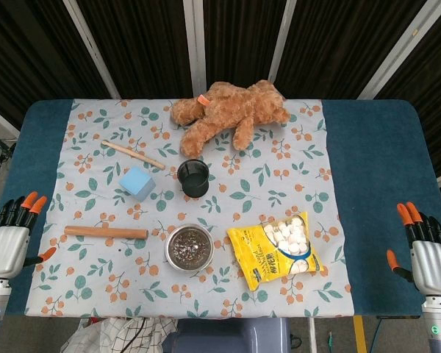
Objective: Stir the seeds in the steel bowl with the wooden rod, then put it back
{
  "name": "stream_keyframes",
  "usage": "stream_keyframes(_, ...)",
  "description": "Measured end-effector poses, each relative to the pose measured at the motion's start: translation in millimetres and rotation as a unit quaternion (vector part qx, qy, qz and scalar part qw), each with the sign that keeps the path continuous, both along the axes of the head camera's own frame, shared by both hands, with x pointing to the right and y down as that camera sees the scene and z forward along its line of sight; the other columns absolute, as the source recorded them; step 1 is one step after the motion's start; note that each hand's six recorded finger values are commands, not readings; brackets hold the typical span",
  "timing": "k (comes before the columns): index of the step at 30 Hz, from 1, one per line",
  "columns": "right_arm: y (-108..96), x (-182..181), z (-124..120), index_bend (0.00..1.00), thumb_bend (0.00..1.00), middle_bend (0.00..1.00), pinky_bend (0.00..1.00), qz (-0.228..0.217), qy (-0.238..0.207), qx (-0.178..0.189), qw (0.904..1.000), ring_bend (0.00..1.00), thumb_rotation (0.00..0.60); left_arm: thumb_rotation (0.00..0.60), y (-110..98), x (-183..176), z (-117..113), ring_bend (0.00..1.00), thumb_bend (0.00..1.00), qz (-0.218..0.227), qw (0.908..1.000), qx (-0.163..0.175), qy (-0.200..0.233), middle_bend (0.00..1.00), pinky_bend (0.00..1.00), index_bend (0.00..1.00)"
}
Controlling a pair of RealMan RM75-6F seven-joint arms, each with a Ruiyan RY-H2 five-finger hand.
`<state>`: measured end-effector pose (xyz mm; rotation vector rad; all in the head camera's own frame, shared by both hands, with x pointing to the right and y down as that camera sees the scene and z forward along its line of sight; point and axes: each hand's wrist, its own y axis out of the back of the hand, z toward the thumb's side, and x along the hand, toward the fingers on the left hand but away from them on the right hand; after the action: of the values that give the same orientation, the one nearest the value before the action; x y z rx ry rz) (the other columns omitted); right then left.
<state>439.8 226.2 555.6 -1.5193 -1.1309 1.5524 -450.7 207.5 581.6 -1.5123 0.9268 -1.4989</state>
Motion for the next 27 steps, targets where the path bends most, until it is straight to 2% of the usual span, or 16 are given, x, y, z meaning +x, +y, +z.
stream_keyframes(27,0.9,0.3,0.0,0.00,0.42,0.00,0.00,-0.002,-0.001,-0.001,1.0000,0.00,0.600,0.600,0.0,0.8,4.4,0.00,0.10,-0.004,0.9999,-0.013,-0.009,0.00,0.00,0.00)
